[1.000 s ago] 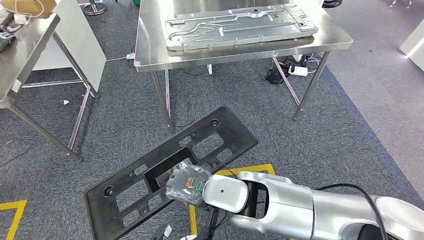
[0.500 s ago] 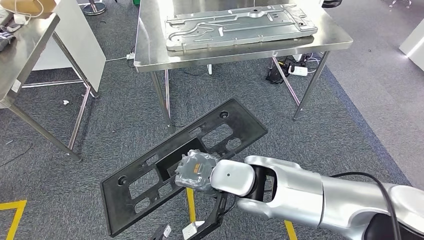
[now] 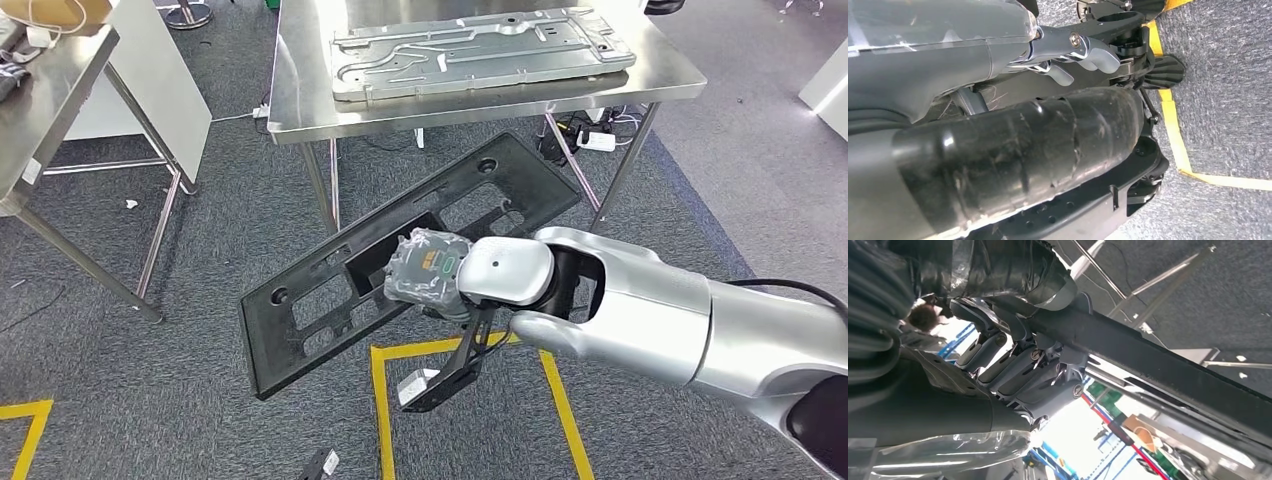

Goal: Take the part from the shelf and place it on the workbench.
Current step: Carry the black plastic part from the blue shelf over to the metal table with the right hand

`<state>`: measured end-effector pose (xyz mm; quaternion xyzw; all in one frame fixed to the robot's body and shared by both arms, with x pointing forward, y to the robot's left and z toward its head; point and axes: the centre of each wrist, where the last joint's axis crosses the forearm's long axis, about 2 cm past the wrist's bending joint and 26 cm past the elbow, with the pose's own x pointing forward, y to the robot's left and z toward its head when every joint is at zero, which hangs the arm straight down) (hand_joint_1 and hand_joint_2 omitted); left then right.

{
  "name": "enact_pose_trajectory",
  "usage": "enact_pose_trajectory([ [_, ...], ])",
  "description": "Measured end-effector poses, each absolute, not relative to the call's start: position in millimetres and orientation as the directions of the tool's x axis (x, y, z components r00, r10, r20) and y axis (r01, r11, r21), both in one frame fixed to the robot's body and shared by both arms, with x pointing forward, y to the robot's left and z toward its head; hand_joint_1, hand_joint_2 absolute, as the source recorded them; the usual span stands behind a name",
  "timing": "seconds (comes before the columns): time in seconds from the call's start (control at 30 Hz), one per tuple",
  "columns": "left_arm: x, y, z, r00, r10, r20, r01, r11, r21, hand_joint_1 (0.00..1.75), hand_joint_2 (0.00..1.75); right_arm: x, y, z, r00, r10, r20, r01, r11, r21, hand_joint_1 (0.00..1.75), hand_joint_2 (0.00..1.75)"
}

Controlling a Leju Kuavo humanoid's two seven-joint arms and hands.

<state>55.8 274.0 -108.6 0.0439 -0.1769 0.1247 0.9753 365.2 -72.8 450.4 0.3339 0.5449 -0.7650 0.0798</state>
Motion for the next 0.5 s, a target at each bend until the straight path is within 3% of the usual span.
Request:
enact_pose_trajectory([
  [0.5, 45, 275, -110, 0.887, 0.297, 0.355, -0.33, 0.943, 0.037, 0.0, 0.0, 366, -87, 507, -0.714, 0.26, -0.65, 0.509, -0.444, -0.737, 1.75, 1.75],
])
